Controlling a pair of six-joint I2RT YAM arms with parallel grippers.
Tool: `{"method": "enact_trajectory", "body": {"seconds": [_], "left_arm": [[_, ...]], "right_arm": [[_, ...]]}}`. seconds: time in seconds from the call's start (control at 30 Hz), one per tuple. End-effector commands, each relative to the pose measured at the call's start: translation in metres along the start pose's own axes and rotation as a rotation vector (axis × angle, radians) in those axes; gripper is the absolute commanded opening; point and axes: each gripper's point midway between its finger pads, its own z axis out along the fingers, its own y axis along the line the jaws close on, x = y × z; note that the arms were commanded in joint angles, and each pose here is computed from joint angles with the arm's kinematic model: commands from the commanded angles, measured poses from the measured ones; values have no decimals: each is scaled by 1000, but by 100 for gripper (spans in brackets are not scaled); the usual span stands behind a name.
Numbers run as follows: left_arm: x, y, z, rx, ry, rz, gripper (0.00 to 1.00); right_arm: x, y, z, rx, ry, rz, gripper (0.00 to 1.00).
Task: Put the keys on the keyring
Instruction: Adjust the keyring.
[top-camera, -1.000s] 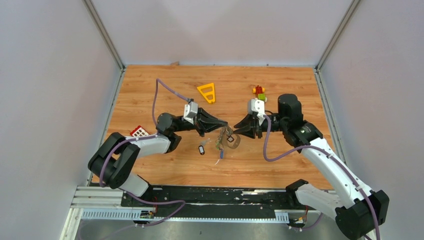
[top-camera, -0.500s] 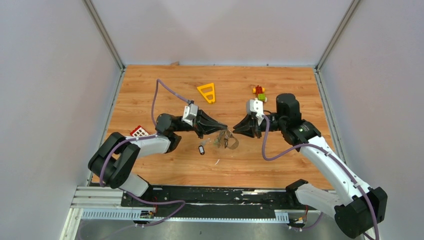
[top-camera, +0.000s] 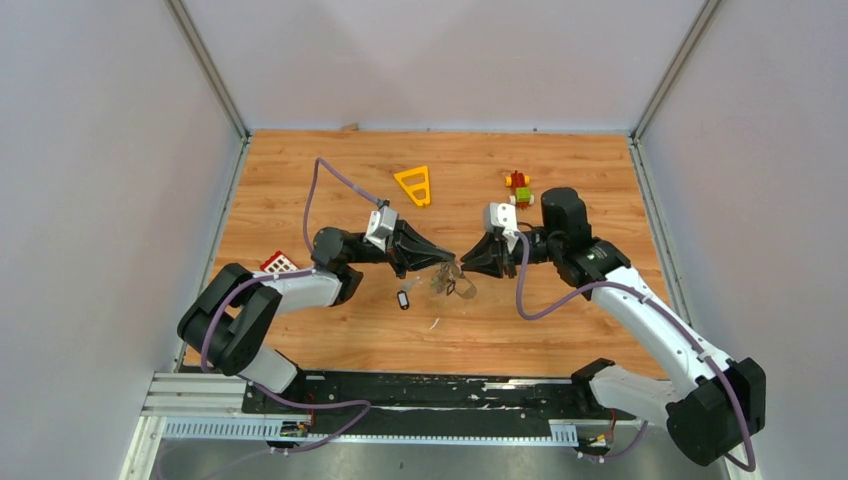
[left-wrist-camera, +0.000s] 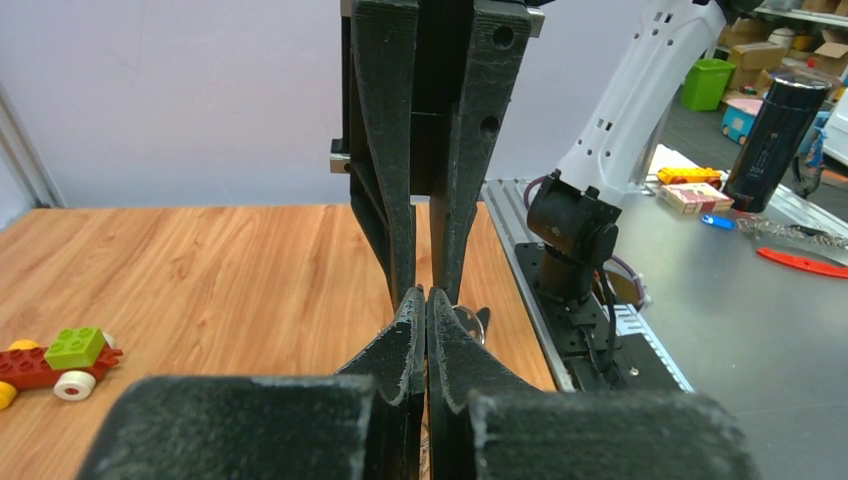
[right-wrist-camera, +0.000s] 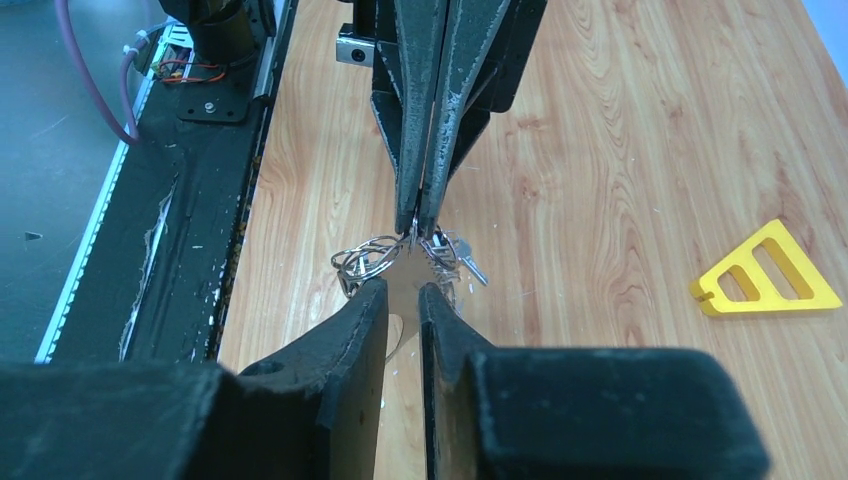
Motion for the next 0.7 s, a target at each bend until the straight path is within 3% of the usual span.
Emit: {"method": "enact_trajectory", "body": {"seconds": [0.0, 0.67], "left_arm": [[-25, -4, 5, 30, -76, 119, 0], [-18, -2, 5, 23, -69, 90, 0]], "right_arm": [[-11, 2, 8, -37, -43, -40, 19], [-14, 4, 17, -45, -47, -29, 23]]}}
